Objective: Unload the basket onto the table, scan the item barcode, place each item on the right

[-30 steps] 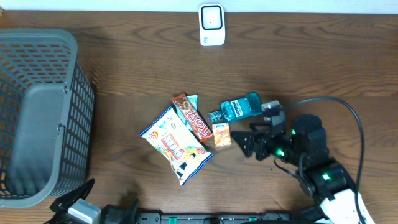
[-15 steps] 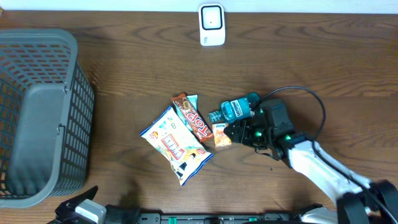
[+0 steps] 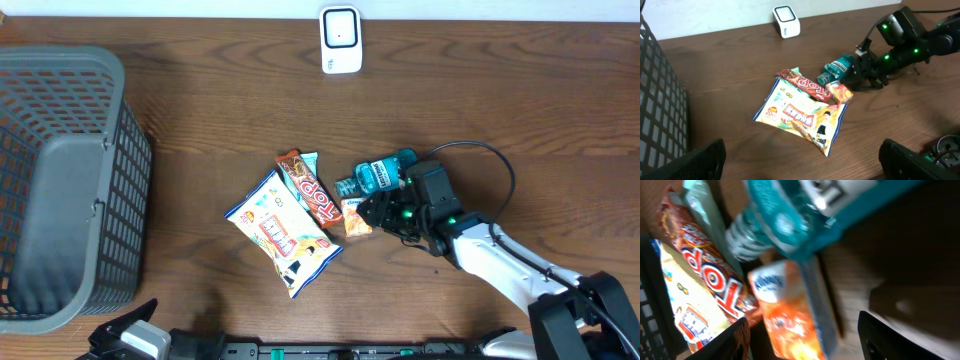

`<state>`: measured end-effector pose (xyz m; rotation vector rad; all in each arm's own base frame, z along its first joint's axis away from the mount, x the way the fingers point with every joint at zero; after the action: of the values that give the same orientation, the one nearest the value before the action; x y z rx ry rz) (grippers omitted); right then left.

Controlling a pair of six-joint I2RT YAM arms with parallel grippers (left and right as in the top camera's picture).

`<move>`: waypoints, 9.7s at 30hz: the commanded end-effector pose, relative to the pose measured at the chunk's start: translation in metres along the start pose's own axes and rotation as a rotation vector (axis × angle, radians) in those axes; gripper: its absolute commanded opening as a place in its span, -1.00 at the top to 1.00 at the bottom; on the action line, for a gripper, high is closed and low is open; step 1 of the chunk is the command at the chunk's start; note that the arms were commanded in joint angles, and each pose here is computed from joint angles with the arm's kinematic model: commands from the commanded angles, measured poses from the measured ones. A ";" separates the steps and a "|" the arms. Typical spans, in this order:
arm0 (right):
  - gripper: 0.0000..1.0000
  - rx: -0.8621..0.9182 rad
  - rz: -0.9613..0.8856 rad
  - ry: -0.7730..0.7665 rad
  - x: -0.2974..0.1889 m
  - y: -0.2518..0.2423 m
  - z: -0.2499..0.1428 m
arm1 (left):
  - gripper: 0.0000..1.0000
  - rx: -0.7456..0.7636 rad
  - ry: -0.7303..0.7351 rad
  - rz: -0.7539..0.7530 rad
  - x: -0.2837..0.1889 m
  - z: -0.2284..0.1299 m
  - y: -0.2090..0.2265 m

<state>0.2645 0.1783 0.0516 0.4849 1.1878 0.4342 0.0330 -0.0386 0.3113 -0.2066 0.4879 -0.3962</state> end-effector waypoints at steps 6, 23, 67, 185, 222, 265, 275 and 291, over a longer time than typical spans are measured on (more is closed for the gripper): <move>0.07 0.032 -0.062 0.025 0.026 -0.010 -0.007 | -0.96 0.005 -0.004 -0.013 -0.001 0.000 -0.002; 0.98 -0.115 0.549 0.188 -0.010 0.029 -0.007 | -0.96 0.004 -0.003 -0.013 -0.001 0.000 -0.002; 0.97 -0.603 0.987 -0.178 -0.196 0.111 0.050 | -0.96 0.004 -0.003 -0.013 -0.001 0.000 -0.002; 0.98 -0.445 -1.372 -0.233 -0.144 -0.053 0.335 | -0.96 0.004 0.000 -0.012 -0.001 -0.001 -0.002; -0.99 0.593 -0.773 -0.287 -0.311 -0.320 0.231 | -0.96 0.004 0.000 -0.012 -0.001 -0.001 -0.002; -0.98 -0.055 -0.735 0.416 -0.085 0.041 0.108 | -0.96 0.004 0.000 -0.012 -0.001 -0.001 -0.002; -0.98 -0.215 -0.778 0.345 -0.060 0.088 0.085 | -0.96 0.004 0.000 -0.012 -0.001 -0.001 -0.002; -0.99 -0.324 -0.769 0.331 -0.049 0.114 0.067 | -0.96 0.004 0.000 -0.012 -0.001 -0.001 -0.002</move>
<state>0.3032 0.2388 0.1759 -0.3295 1.4931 0.0634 0.0324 -0.0385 0.3100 -0.2064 0.4947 -0.3952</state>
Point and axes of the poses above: each gripper's point midway between its finger pads, its own x axis out along the fingers, its own y axis along the line the jaws close on, z = x × y, the point moved 3 cm from there along -x, back along the fingers, and after that the axes turned 14 degrees about -x, right-handed, at the moved point
